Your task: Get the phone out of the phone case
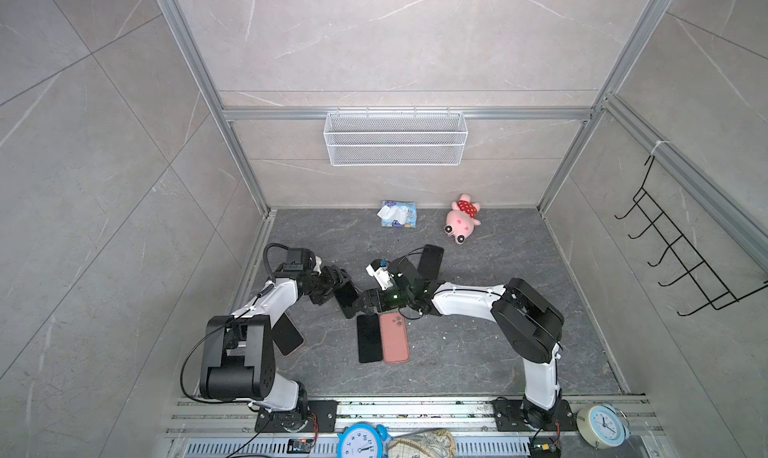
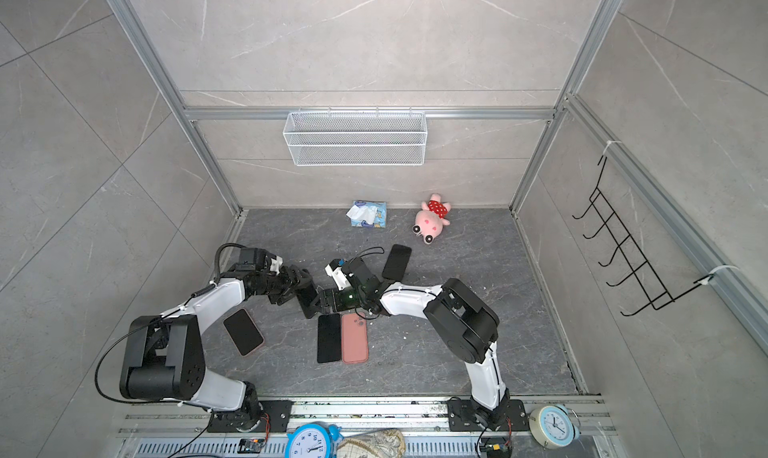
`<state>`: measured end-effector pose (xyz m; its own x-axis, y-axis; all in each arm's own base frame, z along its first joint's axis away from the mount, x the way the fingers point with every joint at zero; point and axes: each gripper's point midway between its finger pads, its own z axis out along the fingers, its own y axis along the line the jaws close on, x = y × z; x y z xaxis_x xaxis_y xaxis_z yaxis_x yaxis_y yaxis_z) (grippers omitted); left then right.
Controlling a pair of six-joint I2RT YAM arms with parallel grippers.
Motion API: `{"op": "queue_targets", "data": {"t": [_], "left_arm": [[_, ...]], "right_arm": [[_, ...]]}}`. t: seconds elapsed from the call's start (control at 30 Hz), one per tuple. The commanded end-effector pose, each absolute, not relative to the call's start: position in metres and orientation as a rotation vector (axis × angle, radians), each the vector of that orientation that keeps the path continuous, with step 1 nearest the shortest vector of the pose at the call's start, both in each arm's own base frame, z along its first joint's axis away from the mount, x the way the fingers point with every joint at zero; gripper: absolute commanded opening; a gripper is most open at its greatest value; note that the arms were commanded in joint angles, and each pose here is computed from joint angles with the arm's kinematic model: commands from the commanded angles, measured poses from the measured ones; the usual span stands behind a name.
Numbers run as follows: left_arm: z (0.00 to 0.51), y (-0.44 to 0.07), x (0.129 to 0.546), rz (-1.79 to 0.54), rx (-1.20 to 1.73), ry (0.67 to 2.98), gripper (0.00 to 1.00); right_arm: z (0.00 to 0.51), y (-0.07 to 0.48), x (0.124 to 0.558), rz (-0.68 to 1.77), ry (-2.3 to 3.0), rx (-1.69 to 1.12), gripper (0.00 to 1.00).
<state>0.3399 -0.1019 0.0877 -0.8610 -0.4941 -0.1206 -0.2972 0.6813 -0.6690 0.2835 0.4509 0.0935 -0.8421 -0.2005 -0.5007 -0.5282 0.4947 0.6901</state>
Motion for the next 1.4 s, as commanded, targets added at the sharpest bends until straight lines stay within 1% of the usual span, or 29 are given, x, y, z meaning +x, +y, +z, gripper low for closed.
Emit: {"op": "queue_targets", "data": {"t": [0.0,0.07,0.23,0.5,0.67,0.7,0.73,0.77,0.83,0.9,0.93,1.0,1.13,1.23,1.37], "left_arm": [[0.111,-0.112,0.342,-1.076,-0.587,2.528,0.37],[0.11,-0.113,0.342,-1.087,-0.588,2.524,0.36],[0.111,-0.113,0.34,-1.092,-0.591,2.512,0.35],[0.113,-0.113,0.34,-1.1,-0.594,2.498,0.34],[0.116,-0.117,0.339,-1.118,-0.591,2.482,0.33],[0.119,-0.118,0.339,-1.122,-0.579,2.472,0.34],[0.123,-0.121,0.339,-1.125,-0.556,2.46,0.39],[0.127,-0.124,0.338,-1.123,-0.524,2.452,0.46],[0.141,-0.133,0.333,-1.107,-0.431,2.424,0.67],[0.156,-0.142,0.327,-1.075,-0.325,2.389,0.81],[0.165,-0.148,0.322,-1.055,-0.252,2.363,0.85],[0.183,-0.161,0.309,-1.003,-0.095,2.306,0.89],[0.218,-0.196,0.273,-0.993,0.254,2.141,0.92],[0.237,-0.221,0.247,-1.073,0.479,2.016,0.92],[0.255,-0.248,0.223,-1.24,0.671,1.87,0.92]], "right_arm": [[0.107,0.463,0.288,1.338,2.332,-0.611,0.79],[0.107,0.466,0.289,1.35,2.33,-0.61,0.73],[0.103,0.471,0.29,1.377,2.34,-0.588,0.54],[0.101,0.474,0.287,1.374,2.359,-0.582,0.34],[0.107,0.472,0.286,1.373,2.359,-0.569,0.1],[0.11,0.471,0.285,1.371,2.36,-0.571,0.07],[0.113,0.47,0.284,1.369,2.36,-0.577,0.04],[0.115,0.466,0.283,1.36,2.361,-0.585,0.01],[0.127,0.455,0.283,1.334,2.352,-0.601,0.0],[0.139,0.438,0.283,1.296,2.343,-0.63,0.0],[0.147,0.426,0.282,1.27,2.338,-0.658,0.0],[0.161,0.401,0.279,1.213,2.339,-0.717,0.0],[0.198,0.342,0.264,1.104,2.314,-0.819,0.0],[0.229,0.309,0.253,1.088,2.236,-0.854,0.0],[0.264,0.291,0.232,1.098,2.092,-0.947,0.0]]}}
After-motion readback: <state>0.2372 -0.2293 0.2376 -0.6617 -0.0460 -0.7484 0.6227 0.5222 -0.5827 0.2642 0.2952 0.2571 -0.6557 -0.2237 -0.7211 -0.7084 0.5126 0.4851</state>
